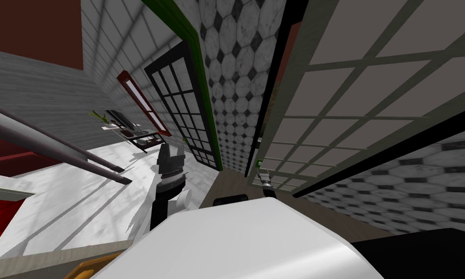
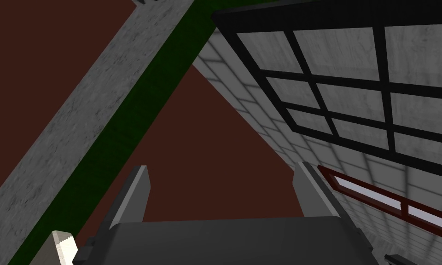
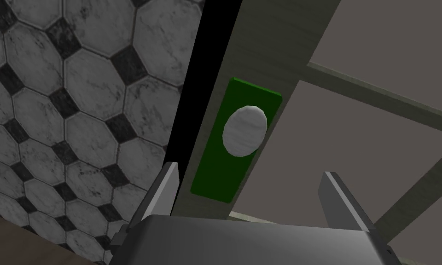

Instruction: Pull the door open

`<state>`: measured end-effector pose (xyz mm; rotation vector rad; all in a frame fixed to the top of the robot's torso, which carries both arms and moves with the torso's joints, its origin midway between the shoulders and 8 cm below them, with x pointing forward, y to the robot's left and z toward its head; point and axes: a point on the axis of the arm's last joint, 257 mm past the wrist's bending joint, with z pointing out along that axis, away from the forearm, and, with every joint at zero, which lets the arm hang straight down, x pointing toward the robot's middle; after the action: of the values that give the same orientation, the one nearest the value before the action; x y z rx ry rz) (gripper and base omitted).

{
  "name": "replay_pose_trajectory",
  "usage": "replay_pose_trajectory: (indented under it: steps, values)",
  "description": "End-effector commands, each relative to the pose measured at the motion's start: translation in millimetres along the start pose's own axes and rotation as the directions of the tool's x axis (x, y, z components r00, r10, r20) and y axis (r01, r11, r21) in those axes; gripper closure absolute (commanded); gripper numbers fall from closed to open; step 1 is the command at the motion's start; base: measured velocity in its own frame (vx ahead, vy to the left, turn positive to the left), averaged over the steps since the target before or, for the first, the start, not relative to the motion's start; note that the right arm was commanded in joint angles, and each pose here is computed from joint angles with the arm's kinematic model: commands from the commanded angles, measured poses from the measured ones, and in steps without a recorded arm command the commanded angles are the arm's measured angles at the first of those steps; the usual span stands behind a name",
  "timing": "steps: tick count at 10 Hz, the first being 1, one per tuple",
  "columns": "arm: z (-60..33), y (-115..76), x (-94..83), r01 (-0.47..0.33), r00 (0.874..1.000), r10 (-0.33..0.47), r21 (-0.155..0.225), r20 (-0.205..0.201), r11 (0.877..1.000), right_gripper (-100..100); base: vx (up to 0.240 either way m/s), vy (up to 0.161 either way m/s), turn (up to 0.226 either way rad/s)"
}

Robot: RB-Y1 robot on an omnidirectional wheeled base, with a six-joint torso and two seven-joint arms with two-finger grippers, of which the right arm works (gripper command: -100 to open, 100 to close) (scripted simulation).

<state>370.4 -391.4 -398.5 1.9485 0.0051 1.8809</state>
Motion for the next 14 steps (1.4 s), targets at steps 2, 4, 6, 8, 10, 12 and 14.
replay_pose_trajectory:
  steps: [2, 4, 6, 8, 10, 12, 14]
  values:
    - [0.5, -3.7, 0.7, -0.106, 0.994, 0.106, -0.012, 0.006, 0.994, -100, -0.082, -0.011, 0.059]
    - [0.7, -6.2, 1.2, -0.175, 0.984, 0.175, -0.02, 0.009, 0.984, -100, -0.074, -0.008, 0.054]
    - [0.8, -8.4, 1.6, -0.232, 0.973, 0.232, -0.027, 0.011, 0.972, -100, -0.068, -0.019, 0.043]
    - [0.9, -10.6, 1.9, -0.288, 0.957, 0.289, -0.035, 0.012, 0.957, -100, -0.059, -0.014, 0.034]
    - [-0.8, 4.0, -3.6, -0.272, 0.962, 0.273, -0.046, 0.013, 0.961, -100, 0.046, -0.002, 0.038]
    - [-2.5, 19.7, -9.1, -0.272, 0.962, 0.273, -0.062, 0.014, 0.96, -100, 0.178, -0.013, 0.105]
    - [-4.4, 36.9, -14.5, -0.272, 0.962, 0.273, -0.079, 0.014, 0.959, -100, 0.193, -0.017, 0.093]
